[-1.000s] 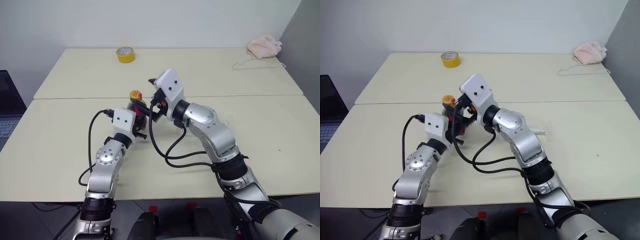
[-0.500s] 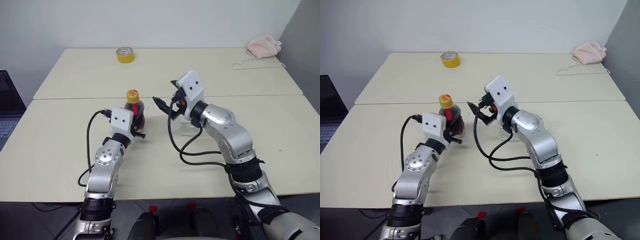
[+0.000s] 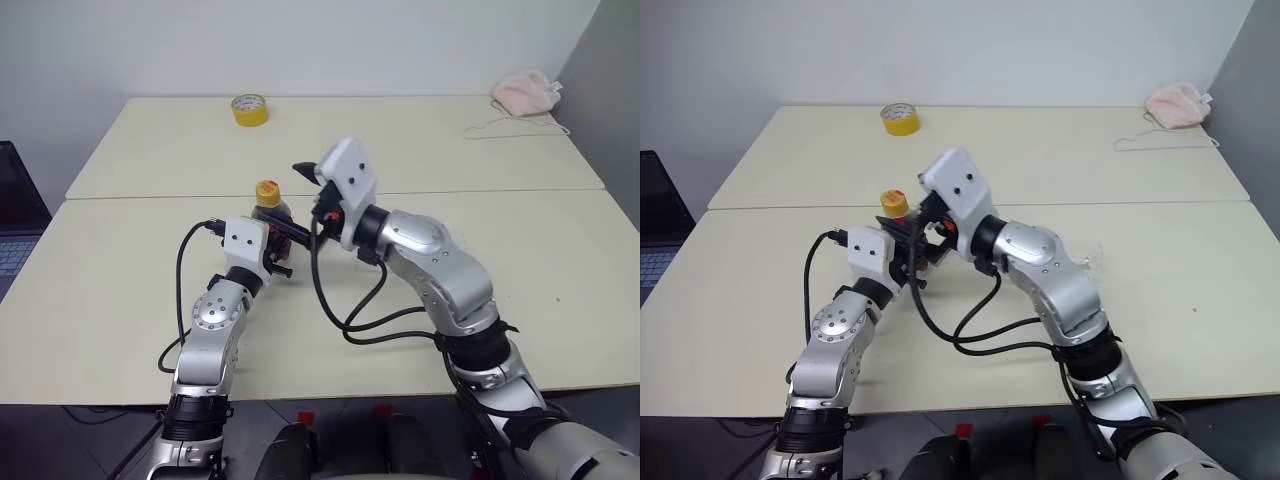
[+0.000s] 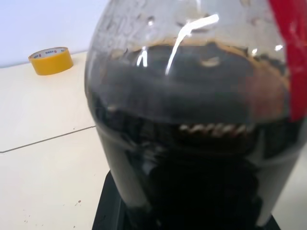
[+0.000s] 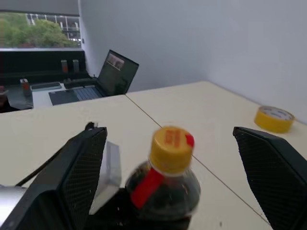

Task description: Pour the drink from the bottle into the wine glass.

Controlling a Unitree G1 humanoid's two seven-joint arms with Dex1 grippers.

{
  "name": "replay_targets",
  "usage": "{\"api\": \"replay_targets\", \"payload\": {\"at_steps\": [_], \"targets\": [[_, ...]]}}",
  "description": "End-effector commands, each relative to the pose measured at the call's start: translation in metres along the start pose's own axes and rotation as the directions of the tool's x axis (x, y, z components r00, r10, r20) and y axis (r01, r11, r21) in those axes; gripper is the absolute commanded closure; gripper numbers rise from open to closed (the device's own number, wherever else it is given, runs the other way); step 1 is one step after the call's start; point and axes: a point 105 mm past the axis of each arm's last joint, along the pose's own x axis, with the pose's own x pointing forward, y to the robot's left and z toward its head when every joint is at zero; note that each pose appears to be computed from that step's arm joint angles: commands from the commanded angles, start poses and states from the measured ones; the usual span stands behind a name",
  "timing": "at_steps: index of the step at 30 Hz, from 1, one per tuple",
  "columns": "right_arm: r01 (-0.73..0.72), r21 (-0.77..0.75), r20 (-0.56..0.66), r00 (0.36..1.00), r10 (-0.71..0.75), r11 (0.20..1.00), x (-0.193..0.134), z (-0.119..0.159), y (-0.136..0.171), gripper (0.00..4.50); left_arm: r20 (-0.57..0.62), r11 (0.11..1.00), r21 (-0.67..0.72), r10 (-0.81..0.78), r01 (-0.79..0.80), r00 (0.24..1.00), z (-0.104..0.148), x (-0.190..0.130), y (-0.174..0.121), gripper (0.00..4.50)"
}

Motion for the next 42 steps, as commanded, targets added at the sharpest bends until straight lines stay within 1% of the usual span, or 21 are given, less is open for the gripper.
{"api": "replay_targets", "payload": {"at_steps": [1,9,18,28,35,42], "targets": [[0.029,-0.051,0.042,0.999,-0.026,0.998,0.011,0.013,-0.005,0.00,0.084,1.000,0.018,-0.012,0.011,0.996,0.022,0.002,-0.002,3.66],[0.064,-0.083,0.032,0.998,-0.061,0.995,0.020,0.008,-0.015,0.00,0.085,1.000,0.022,-0.013,0.011,0.996,0.022,0.003,-0.003,3.66],[0.110,-0.089,0.026,0.994,-0.108,0.990,0.017,0.006,-0.025,0.00,0.087,1.000,0.022,-0.015,0.013,0.996,0.023,0.003,-0.003,3.66],[0.154,-0.078,0.005,0.988,-0.154,0.985,0.003,-0.002,-0.036,0.00,0.088,1.000,0.015,-0.005,0.004,0.996,0.023,0.004,-0.001,3.66],[0.218,-0.068,-0.013,0.976,-0.220,0.974,-0.015,-0.005,-0.053,0.00,0.088,1.000,0.012,0.002,-0.003,0.996,0.023,0.003,0.000,3.66],[0.278,-0.072,-0.050,0.958,-0.282,0.958,-0.032,-0.015,-0.070,0.00,0.089,1.000,0.013,0.002,-0.003,0.996,0.023,0.003,0.000,3.66]]}}
